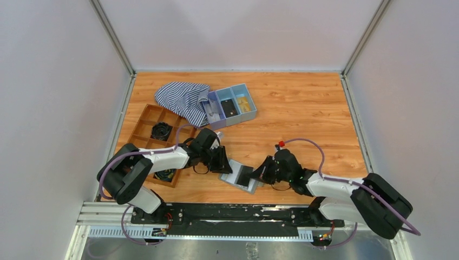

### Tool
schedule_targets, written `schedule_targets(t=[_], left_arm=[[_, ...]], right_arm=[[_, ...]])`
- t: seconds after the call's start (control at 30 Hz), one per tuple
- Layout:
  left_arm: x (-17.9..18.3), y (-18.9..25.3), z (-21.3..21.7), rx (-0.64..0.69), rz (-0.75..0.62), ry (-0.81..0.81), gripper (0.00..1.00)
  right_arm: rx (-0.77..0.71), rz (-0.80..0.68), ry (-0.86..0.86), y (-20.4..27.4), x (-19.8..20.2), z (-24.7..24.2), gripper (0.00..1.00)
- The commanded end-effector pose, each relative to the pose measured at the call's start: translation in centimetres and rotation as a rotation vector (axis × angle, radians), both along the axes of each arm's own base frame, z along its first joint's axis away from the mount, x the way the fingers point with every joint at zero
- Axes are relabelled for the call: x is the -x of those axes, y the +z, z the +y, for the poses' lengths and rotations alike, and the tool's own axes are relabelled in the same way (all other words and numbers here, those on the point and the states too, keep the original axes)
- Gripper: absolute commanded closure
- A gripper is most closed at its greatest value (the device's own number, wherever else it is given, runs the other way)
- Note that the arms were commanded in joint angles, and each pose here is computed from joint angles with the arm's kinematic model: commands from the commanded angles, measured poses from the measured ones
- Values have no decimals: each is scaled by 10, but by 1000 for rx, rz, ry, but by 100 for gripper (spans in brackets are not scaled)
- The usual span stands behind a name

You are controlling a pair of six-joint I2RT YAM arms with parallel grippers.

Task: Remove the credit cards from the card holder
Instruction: Remove the credit card from the card holder, then place the credit card in the storage box.

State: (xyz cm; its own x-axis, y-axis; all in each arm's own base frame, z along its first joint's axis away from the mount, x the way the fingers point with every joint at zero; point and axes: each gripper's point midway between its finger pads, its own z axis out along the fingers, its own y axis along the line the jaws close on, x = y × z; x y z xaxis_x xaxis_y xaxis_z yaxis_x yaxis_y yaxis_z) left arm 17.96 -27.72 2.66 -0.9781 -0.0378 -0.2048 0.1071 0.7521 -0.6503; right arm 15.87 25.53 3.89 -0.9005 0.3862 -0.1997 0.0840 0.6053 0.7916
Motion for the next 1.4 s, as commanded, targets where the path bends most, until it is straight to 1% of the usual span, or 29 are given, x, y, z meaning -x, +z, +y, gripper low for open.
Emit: schedule_targets(t=[0.0, 0.1, 0.2, 0.33, 0.43, 0.6, 0.67, 0.73, 0.83, 0.97, 1.13, 1.27, 1.3, 1.37], left_arm=[[14, -26, 20, -104, 41, 9, 73], [11, -17, 18, -95, 23, 3, 73], [6, 1, 16, -71, -19, 0, 71], [1, 37, 8, 15, -93, -5, 62], [4, 62, 1, 89, -118, -36, 54], [16, 98, -18, 286, -111, -125, 41], [22, 103, -19, 319, -94, -152, 37], [24, 112, -22, 356, -110, -188, 32], [32, 120, -24, 396, -102, -237, 31], [33, 125, -23, 426, -91, -235, 31], [32, 138, -27, 495, -96, -230, 38], [32, 152, -29, 541, -112, -230, 50], [32, 154, -29, 546, -113, -228, 56], [31, 155, -28, 548, -111, -223, 63]], right_arm=[[64, 52, -49, -17, 9, -27, 100], [66, 8, -51, -7, 7, -32, 100], [76, -53, -48, 7, 4, -37, 100], [43, -162, -63, 28, -2, -41, 100], [8, -228, -46, 46, -5, -39, 100], [-101, -334, 11, 80, -6, -24, 100], [-151, -376, 33, 95, -7, -18, 100], [-207, -417, 62, 110, -5, -11, 100], [-295, -467, 127, 134, 0, 0, 100], [-355, -485, 176, 146, 5, 8, 100], [-422, -460, 194, 149, 6, 17, 100], [-457, -439, 184, 148, 5, 20, 100], [-461, -439, 183, 148, 5, 20, 100], [-459, -440, 186, 148, 4, 21, 100]])
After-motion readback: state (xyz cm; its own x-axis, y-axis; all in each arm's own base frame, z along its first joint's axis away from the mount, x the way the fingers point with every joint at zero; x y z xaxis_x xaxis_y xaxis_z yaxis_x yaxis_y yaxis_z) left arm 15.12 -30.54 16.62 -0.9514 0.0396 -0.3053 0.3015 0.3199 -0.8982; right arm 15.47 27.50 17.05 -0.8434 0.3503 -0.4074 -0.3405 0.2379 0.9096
